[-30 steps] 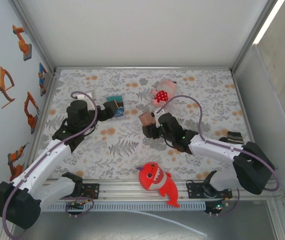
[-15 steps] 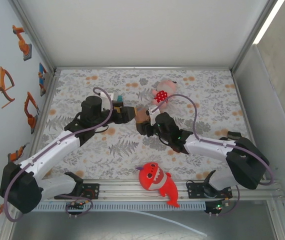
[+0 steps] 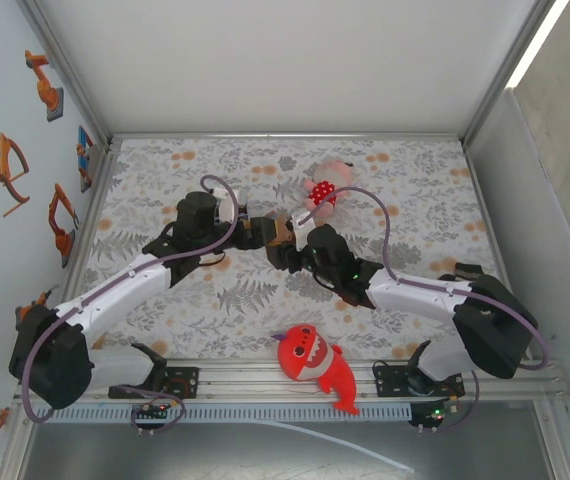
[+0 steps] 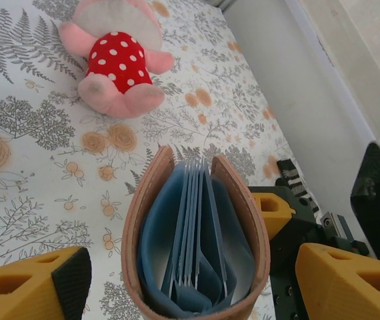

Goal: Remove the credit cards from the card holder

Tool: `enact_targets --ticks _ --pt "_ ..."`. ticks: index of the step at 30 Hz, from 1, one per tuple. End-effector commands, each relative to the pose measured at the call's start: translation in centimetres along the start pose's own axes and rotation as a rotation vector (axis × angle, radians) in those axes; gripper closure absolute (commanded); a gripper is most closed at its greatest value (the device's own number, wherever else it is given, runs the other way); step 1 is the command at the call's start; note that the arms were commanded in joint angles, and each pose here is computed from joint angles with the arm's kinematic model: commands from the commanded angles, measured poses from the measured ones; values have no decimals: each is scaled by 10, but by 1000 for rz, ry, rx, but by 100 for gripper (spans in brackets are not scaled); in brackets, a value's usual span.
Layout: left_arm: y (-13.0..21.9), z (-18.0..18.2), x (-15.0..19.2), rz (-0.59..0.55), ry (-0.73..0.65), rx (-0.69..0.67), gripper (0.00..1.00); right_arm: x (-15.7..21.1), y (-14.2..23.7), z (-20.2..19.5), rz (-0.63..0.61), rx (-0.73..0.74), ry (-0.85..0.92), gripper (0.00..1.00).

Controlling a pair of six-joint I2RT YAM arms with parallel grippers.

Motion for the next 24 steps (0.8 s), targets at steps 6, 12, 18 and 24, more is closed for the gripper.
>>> enact_targets --ticks 6,12,18,24 --pt "-7 -16 -12 -9 -36 66 42 -32 8 16 -108 -46 14 41" --pt "-9 -17 -13 -7 -42 72 74 -31 9 15 -106 -43 13 41" --pt "-2 -16 -16 -2 -84 42 100 -33 18 15 -88 -28 33 23" --pt "21 -15 -21 25 -193 58 100 -41 55 17 -80 -49 65 5"
Point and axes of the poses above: each hand's point on the last joint's axis, 136 mm out from that joint toward the fingers, its own y axis back along the fingers, its own z axis along the line the jaws close on, x = y × z, the point moved 4 cm from there along y, back along the fingers, and after that the axes turned 7 degrees about -y, right-handed, at the moved point
